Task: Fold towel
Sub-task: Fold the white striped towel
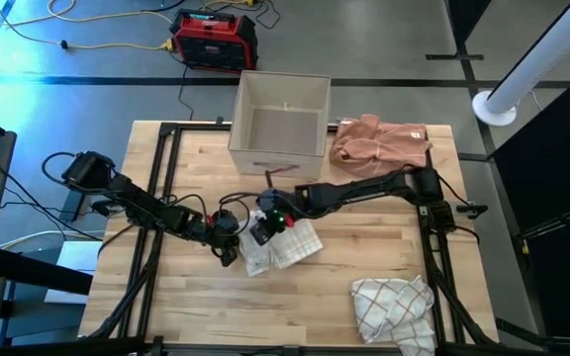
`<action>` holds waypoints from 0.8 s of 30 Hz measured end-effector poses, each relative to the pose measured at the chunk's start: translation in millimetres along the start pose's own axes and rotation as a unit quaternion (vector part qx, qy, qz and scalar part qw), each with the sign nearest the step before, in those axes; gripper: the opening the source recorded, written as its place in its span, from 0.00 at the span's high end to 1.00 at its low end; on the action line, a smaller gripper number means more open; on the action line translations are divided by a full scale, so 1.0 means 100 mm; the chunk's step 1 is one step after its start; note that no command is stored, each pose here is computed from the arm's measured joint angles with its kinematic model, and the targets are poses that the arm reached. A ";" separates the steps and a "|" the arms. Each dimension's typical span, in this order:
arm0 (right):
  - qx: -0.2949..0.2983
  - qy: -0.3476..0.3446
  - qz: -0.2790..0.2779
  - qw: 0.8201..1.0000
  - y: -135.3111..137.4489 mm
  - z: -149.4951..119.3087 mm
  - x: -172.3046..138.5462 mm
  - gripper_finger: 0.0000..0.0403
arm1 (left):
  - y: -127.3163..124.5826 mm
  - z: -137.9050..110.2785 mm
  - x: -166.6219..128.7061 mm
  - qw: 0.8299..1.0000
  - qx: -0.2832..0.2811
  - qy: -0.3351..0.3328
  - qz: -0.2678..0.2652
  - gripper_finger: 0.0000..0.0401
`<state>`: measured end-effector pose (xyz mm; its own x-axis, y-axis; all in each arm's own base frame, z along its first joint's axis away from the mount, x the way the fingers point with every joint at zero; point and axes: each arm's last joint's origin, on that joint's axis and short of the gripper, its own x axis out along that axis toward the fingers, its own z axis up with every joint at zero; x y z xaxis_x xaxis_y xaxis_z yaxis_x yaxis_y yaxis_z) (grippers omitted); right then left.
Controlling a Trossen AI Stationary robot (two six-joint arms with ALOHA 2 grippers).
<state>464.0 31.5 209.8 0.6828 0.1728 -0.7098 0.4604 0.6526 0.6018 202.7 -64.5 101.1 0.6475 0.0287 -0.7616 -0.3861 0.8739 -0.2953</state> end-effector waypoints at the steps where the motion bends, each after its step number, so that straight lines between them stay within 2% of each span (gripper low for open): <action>1: 0.001 -0.001 0.001 1.000 0.00 0.00 0.00 0.84 | 0.00 0.00 0.00 1.000 0.000 0.000 0.000 1.00; 8: -0.011 0.002 0.010 1.000 0.03 0.02 -0.07 0.54 | 0.00 0.00 -0.01 1.000 -0.003 0.005 -0.007 1.00; 11: -0.030 0.003 0.004 1.000 0.08 0.04 -0.28 0.49 | -0.02 0.01 -0.07 0.998 -0.036 0.028 -0.033 1.00; 13: -0.052 0.001 -0.020 0.998 0.11 0.04 -0.48 0.48 | -0.03 -0.01 -0.17 0.996 -0.052 0.050 -0.051 1.00; 16: -0.093 0.020 -0.048 0.994 0.13 0.01 -0.82 0.51 | -0.10 0.05 -0.37 0.994 -0.068 0.052 -0.062 1.00; 19: -0.123 0.047 -0.085 0.988 0.13 -0.11 -1.15 0.59 | -0.17 0.17 -0.61 0.996 -0.061 0.011 -0.058 1.00; 22: -0.146 0.047 -0.096 0.984 0.07 -0.30 -1.31 0.73 | -0.25 0.33 -0.80 0.995 -0.003 -0.069 -0.077 1.00; 24: -0.165 0.028 -0.070 0.983 0.01 -0.44 -1.32 0.86 | -0.28 0.44 -0.86 0.987 0.040 -0.127 -0.086 1.00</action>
<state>349.7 41.6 288.2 0.5884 0.0983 -0.8026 0.3333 0.8748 0.3515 187.1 -70.4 200.0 0.8470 -0.0112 -0.5315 -0.2092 0.9121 -0.3526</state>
